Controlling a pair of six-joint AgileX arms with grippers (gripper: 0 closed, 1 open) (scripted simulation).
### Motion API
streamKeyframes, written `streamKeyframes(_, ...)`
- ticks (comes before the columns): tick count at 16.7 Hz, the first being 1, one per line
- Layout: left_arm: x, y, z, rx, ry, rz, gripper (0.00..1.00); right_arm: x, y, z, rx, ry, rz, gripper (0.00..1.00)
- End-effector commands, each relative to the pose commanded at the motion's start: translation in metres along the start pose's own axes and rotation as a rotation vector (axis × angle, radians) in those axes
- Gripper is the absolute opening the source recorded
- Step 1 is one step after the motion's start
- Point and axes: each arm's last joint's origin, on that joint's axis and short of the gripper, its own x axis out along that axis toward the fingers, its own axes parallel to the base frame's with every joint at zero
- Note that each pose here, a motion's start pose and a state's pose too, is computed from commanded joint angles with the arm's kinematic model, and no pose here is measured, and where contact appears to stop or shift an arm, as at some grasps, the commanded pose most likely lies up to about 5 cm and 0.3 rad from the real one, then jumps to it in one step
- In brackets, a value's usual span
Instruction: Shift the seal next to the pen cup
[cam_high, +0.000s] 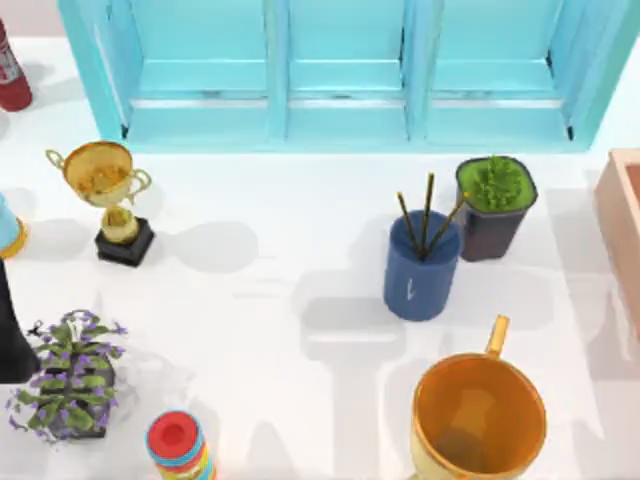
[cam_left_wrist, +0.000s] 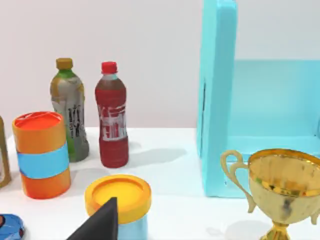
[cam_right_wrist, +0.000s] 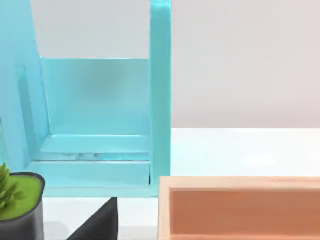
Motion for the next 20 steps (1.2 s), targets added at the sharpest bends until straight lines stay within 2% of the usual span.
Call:
streamKeyframes(4, 0.000, 0.001, 0.005, 0.007, 0.031, 0.008, 1.00, 0.000, 0.000, 0.000, 0.000, 0.000, 0.000, 1.00)
streamKeyframes(8, 0.005, 0.005, 0.037, 0.042, 0.202, 0.038, 1.00, 0.000, 0.000, 0.000, 0.000, 0.000, 0.000, 1.00)
streamKeyframes(11, 0.023, 0.011, 0.068, 0.070, 0.430, 0.060, 1.00, 0.000, 0.000, 0.000, 0.000, 0.000, 0.000, 1.00)
streamKeyframes(14, 0.058, 0.022, 0.090, 0.084, 0.725, 0.069, 1.00, 0.000, 0.000, 0.000, 0.000, 0.000, 0.000, 1.00)
streamKeyframes(17, 0.099, 0.037, 0.099, 0.081, 1.015, 0.061, 1.00, 0.000, 0.000, 0.000, 0.000, 0.000, 0.000, 1.00)
streamKeyframes(20, 0.136, 0.054, 0.102, 0.066, 1.245, 0.041, 1.00, 0.000, 0.000, 0.000, 0.000, 0.000, 0.000, 1.00)
